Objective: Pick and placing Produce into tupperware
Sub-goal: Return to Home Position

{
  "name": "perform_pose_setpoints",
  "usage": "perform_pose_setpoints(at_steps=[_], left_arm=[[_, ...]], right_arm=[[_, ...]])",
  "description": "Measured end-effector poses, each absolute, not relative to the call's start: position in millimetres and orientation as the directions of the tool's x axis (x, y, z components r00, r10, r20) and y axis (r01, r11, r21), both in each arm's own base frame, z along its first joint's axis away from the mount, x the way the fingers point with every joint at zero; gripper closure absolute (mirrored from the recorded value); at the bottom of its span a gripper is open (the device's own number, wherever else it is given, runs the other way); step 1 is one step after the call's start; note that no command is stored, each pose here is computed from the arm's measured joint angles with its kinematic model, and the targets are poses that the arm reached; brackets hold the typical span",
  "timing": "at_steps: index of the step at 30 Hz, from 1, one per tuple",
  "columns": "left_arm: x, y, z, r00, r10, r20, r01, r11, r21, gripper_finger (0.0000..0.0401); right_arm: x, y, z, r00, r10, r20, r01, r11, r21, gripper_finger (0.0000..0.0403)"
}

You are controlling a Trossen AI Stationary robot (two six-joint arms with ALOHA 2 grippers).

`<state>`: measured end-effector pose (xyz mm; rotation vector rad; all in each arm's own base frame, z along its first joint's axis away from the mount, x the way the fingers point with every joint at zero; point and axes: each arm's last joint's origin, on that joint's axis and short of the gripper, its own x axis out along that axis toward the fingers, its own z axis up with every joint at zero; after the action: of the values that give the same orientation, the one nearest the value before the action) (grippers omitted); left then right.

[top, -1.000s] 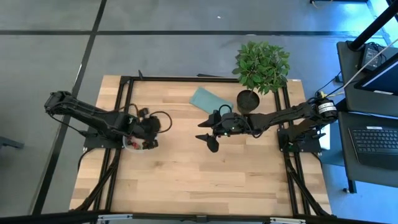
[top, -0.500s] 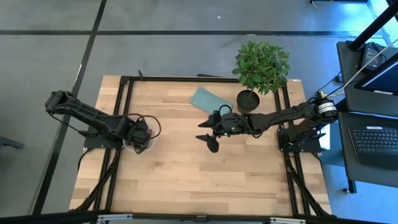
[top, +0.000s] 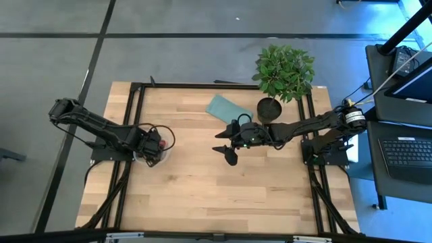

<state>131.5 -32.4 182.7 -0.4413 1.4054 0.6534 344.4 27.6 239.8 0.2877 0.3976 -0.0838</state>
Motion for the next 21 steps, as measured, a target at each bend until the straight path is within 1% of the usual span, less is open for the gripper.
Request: perform_pose_setpoints(at_steps=[4,6,8,10,12,15,18,20,21], left_arm=[[133,-33,186,0.044,0.156,-0.987,-0.639,0.764,0.092,0.0255],[138,-33,194,0.087,0.176,-0.981,-0.619,0.781,0.085,0.0254],[143,-33,209,0.157,0.216,-0.964,-0.582,0.808,0.087,0.0254],[148,-33,231,0.264,0.264,-0.928,-0.547,0.833,0.081,0.0254],[152,-31,250,0.382,0.319,-0.867,-0.519,0.851,0.084,0.0253],[158,-32,275,0.616,0.356,-0.703,-0.446,0.893,0.061,0.0253],[162,-35,292,0.816,0.303,-0.493,-0.314,0.947,0.064,0.0253],[162,-37,298,0.9,0.233,-0.37,-0.213,0.972,0.094,0.0253],[160,-36,300,0.925,0.197,-0.325,-0.171,0.979,0.107,0.0253]], right_arm=[[344,28,240,0.919,-0.024,-0.393,0.138,0.955,0.262,0.0121],[344,28,240,0.919,-0.024,-0.393,0.137,0.955,0.262,0.0121],[344,27,240,0.92,-0.023,-0.392,0.135,0.956,0.261,0.0121],[342,28,244,0.923,-0.005,-0.385,0.116,0.956,0.268,0.0121],[336,27,256,0.934,0.006,-0.358,0.083,0.969,0.233,0.0121],[321,26,277,0.946,0.006,-0.324,0.046,0.987,0.155,0.0121],[305,23,294,0.965,-0.004,-0.26,0.028,0.996,0.086,0.0121],[293,19,298,0.976,-0.015,-0.216,0.026,0.999,0.048,0.0121],[286,16,295,0.976,-0.024,-0.217,0.032,0.999,0.034,0.0121]])
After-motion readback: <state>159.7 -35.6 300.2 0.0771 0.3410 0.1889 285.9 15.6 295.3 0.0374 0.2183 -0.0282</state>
